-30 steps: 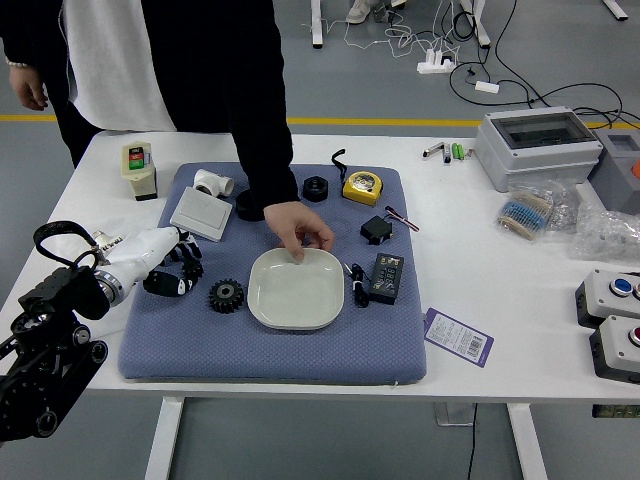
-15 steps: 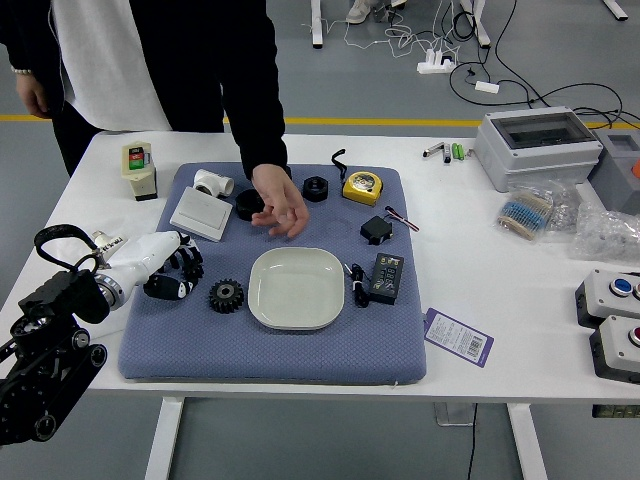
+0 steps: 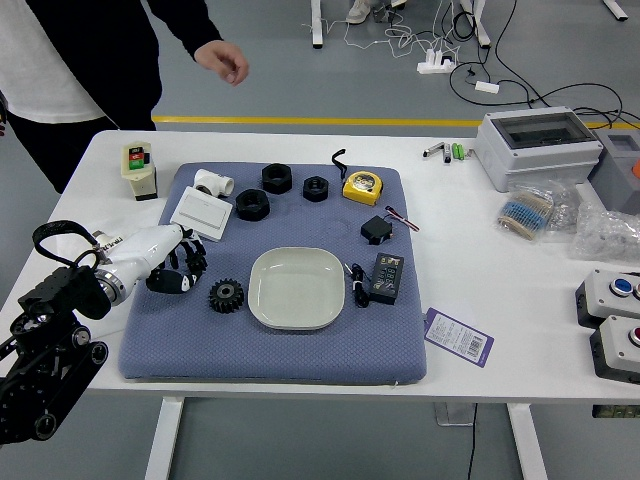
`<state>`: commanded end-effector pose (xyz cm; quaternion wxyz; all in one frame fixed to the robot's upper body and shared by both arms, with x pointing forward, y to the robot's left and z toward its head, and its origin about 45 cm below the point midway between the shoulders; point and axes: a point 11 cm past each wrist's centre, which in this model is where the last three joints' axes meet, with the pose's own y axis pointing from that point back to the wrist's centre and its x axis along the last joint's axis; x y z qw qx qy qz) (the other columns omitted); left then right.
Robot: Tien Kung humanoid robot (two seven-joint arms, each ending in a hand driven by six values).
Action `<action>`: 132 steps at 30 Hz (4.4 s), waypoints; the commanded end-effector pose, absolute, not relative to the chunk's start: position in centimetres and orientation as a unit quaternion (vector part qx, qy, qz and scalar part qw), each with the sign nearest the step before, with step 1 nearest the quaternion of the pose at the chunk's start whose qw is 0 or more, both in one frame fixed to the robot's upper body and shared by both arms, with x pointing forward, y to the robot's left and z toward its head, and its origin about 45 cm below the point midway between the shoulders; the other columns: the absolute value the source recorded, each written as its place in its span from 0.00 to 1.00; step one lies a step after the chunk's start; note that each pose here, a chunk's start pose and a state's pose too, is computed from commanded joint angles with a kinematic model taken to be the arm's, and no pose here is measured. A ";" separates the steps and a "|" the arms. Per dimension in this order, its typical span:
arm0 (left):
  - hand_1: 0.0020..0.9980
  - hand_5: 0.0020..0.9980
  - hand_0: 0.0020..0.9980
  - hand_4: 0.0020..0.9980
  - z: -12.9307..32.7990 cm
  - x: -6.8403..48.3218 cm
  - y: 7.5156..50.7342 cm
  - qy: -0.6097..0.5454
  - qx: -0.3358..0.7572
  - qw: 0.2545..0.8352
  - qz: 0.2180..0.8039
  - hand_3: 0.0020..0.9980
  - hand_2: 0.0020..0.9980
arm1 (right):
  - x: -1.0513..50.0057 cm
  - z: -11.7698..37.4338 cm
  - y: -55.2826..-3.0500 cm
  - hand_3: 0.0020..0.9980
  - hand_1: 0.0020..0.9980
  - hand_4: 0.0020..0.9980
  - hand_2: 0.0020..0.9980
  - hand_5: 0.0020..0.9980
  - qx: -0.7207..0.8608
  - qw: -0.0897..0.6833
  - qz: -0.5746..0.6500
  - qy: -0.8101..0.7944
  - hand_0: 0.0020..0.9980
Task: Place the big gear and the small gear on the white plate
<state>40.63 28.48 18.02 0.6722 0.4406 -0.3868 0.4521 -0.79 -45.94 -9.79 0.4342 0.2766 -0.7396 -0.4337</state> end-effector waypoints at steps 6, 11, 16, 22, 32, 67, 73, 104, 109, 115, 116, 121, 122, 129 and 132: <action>0.39 0.00 0.30 0.44 20.1 40.6 26.7 -0.413 0.415 0.673 0.451 0.55 0.45 | -0.6 -9.8 -46.0 0.54 0.63 0.73 0.73 0.70 0.277 0.432 -0.433 -0.741 0.61; 0.39 0.00 0.30 0.44 22.3 40.1 23.8 -0.443 0.382 0.683 0.437 0.55 0.45 | -0.3 -9.7 -46.0 0.54 0.63 0.73 0.73 0.70 0.278 0.430 -0.432 -0.742 0.61; 0.42 0.03 0.31 0.50 23.4 38.9 20.0 -0.474 0.356 0.702 0.394 0.56 0.48 | -0.2 -9.7 -46.1 0.54 0.63 0.73 0.73 0.70 0.279 0.430 -0.431 -0.743 0.61; 0.46 0.04 0.33 0.54 22.3 38.0 17.3 -0.482 0.370 0.718 0.341 0.57 0.51 | 0.1 -9.7 -46.1 0.54 0.63 0.73 0.73 0.70 0.279 0.427 -0.430 -0.744 0.61; 0.72 0.50 0.56 1.00 20.2 38.4 16.9 -0.450 0.440 0.715 0.304 0.89 0.90 | 0.7 -9.6 -46.3 0.54 0.63 0.73 0.73 0.70 0.281 0.422 -0.427 -0.748 0.61; 0.73 0.20 0.60 1.00 20.1 38.2 23.3 -0.440 0.497 0.690 0.287 0.84 0.84 | -0.9 -9.8 -46.0 0.54 0.63 0.73 0.73 0.70 0.275 0.435 -0.433 -0.740 0.61; 0.69 0.18 0.59 1.00 18.9 38.3 23.4 -0.430 0.499 0.693 0.293 0.82 0.80 | -0.9 -9.8 -46.0 0.54 0.63 0.73 0.73 0.70 0.275 0.435 -0.433 -0.740 0.61; 0.42 0.08 0.32 0.68 18.4 39.2 23.9 -0.406 0.496 0.699 0.317 0.56 0.47 | -0.1 -9.7 -46.1 0.54 0.63 0.73 0.73 0.70 0.277 0.429 -0.431 -0.744 0.61; 0.42 0.08 0.32 0.68 18.9 39.5 24.2 -0.408 0.489 0.696 0.332 0.56 0.47 | 0.0 -9.7 -46.1 0.54 0.63 0.73 0.73 0.70 0.277 0.428 -0.431 -0.744 0.61; 0.42 0.08 0.32 0.70 20.8 40.3 24.9 -0.421 0.469 0.682 0.371 0.57 0.48 | 0.2 -9.7 -46.1 0.54 0.63 0.73 0.72 0.70 0.278 0.427 -0.430 -0.745 0.61; 0.42 0.08 0.32 0.70 21.2 40.3 24.9 -0.424 0.464 0.681 0.376 0.57 0.48 | 0.2 -9.7 -46.1 0.54 0.63 0.73 0.72 0.70 0.278 0.427 -0.430 -0.745 0.61; 0.42 0.09 0.32 0.71 23.2 40.6 23.9 -0.440 0.423 0.679 0.408 0.57 0.48 | 0.2 -9.7 -46.1 0.54 0.63 0.73 0.73 0.70 0.279 0.427 -0.430 -0.745 0.61; 0.42 0.09 0.32 0.71 23.7 40.6 23.2 -0.445 0.409 0.681 0.414 0.57 0.48 | 0.2 -9.7 -46.1 0.54 0.63 0.73 0.73 0.70 0.279 0.427 -0.430 -0.745 0.61; 0.42 0.10 0.32 0.74 24.7 40.3 20.0 -0.458 0.346 0.700 0.424 0.57 0.49 | 0.0 -9.7 -46.1 0.54 0.63 0.73 0.72 0.70 0.279 0.430 -0.430 -0.743 0.61; 0.42 0.10 0.32 0.74 24.3 40.2 19.2 -0.456 0.335 0.706 0.427 0.57 0.49 | 0.0 -9.7 -46.1 0.54 0.63 0.73 0.72 0.70 0.279 0.431 -0.430 -0.742 0.61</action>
